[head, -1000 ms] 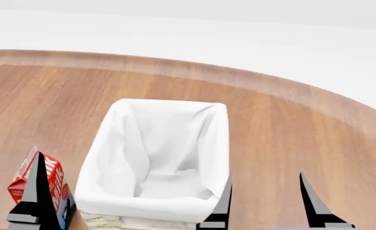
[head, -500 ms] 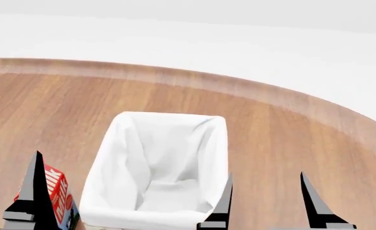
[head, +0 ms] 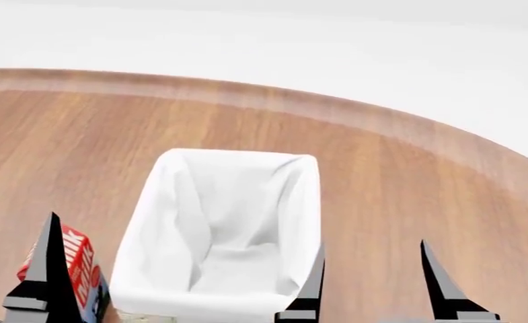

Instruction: Pick up the tomato sauce, and put it in the basket.

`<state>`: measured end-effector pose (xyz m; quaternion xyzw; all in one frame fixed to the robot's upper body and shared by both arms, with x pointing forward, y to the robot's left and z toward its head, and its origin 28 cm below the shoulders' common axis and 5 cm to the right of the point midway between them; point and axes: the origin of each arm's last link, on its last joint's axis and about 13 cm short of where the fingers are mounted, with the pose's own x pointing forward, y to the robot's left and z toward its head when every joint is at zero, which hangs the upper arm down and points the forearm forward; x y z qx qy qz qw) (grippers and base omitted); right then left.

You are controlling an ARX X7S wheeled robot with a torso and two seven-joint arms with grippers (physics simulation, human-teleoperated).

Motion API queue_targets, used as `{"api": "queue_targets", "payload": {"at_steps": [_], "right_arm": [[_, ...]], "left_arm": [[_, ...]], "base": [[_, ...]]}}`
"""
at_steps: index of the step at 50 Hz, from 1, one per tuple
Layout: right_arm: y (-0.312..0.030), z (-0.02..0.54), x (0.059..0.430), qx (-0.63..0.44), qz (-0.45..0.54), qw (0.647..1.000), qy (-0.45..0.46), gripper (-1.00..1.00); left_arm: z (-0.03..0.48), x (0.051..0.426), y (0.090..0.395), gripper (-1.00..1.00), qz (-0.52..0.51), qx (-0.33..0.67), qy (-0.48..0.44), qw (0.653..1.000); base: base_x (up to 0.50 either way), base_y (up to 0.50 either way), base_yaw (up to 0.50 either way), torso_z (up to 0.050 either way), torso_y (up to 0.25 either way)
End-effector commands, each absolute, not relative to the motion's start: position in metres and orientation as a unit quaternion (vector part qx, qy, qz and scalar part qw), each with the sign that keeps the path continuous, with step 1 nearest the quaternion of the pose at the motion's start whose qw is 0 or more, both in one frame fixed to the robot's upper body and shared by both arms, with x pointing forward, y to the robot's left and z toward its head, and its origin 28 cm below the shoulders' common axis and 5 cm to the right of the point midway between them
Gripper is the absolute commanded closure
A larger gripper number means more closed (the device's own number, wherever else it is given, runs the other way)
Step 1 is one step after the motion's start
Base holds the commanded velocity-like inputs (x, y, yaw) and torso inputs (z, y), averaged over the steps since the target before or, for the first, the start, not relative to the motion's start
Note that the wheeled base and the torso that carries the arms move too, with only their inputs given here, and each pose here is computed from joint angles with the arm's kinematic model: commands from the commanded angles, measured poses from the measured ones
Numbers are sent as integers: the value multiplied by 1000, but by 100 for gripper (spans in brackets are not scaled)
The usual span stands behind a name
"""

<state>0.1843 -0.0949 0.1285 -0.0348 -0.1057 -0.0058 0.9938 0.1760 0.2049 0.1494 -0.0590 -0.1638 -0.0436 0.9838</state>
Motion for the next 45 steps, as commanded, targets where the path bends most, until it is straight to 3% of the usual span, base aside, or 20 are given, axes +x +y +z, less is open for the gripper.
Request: {"api": "queue_targets", "payload": {"at_steps": [1,34,45], "right_arm": [[-94,129,184,-35,-4,994,-106,-100],[-93,128,184,-33,-1,994,-107,-100],[-92,129,185,-31,10,994,-106,-100]], "left_arm": [[149,176,205,-100,-44,-52,-164,984],[149,175,205,-100,-52,-64,-161,983],[164,172,212,-100,-95,-98,-146,980]], "base": [[0,0,0,45,-166],[0,0,0,45,-164],[0,0,0,0,0]]}}
